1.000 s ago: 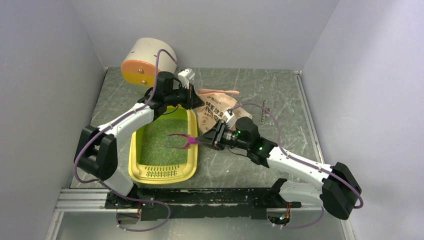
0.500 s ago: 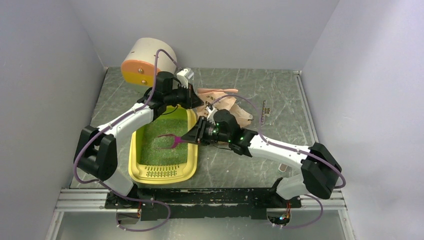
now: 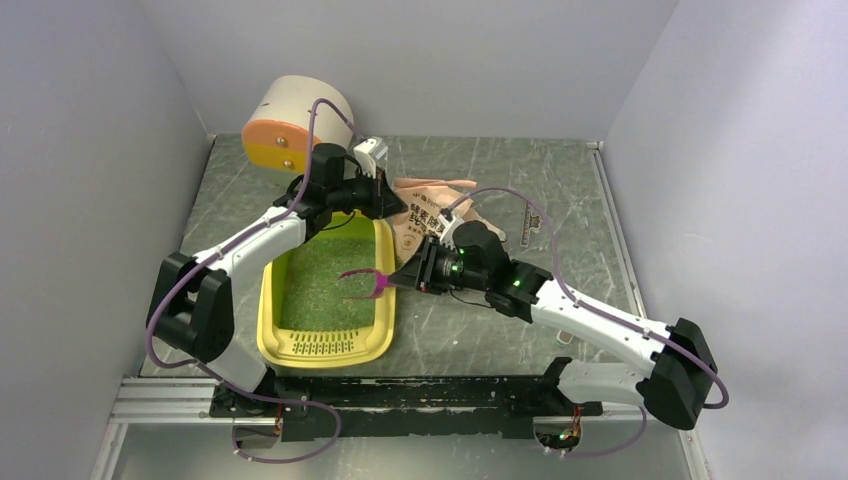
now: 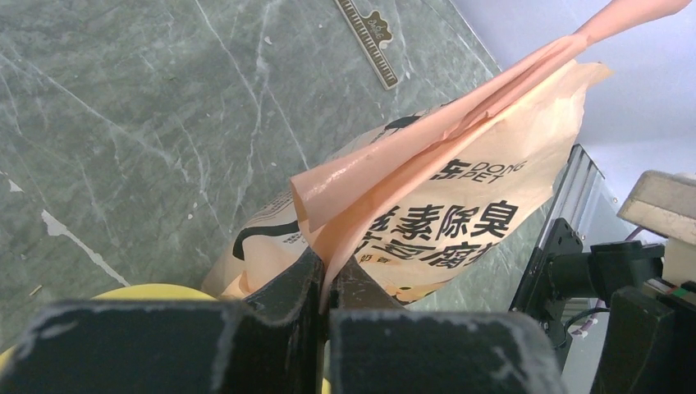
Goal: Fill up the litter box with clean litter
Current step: Pour the cat litter into the litter box.
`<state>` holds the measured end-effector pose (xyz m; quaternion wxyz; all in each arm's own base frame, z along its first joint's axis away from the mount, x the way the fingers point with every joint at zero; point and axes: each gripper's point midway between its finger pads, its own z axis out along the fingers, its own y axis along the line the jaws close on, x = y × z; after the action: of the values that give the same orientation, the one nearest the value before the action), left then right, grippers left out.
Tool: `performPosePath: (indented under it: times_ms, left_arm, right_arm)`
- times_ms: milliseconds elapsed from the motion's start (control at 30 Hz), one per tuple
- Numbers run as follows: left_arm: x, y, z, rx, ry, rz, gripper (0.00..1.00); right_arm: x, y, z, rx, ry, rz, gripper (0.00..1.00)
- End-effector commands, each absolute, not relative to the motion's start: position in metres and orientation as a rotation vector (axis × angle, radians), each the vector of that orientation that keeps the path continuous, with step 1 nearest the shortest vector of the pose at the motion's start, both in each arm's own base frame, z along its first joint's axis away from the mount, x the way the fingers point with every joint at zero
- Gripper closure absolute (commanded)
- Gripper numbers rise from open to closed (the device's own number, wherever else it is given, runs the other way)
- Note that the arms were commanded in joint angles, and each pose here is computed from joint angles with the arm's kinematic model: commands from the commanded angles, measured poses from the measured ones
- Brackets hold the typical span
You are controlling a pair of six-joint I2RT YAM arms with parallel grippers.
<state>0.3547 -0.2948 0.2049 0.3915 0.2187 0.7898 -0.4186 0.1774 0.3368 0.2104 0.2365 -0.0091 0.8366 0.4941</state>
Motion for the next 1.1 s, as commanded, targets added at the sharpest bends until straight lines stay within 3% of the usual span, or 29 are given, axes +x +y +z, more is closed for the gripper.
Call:
performPosePath:
  times_ms: [0, 300, 767, 1067]
  left_arm:
    - [0.355, -0.29, 0.244, 0.578, 1.877, -1.064, 0.95]
    - [0.355, -0.291, 0.247, 0.565, 1.87, -1.078, 0.95]
    - [0.378, -0.292, 0.246, 0.541, 1.893, -1.021, 0.95]
    - [0.387, -0.294, 0.241, 0.535, 1.902, -1.035, 0.95]
  right_arm:
    - [0.184, 0.33, 0.224, -0.031, 2.264, 1.309, 1.0]
    - [0.183, 0.37, 0.239, -0.062, 2.191, 1.579, 1.0]
    - [0.266, 0.405, 0.232, 0.095, 2.109, 1.311, 1.0]
    - [0.282, 0.422, 0.229, 0.144, 2.038, 1.235, 1.0]
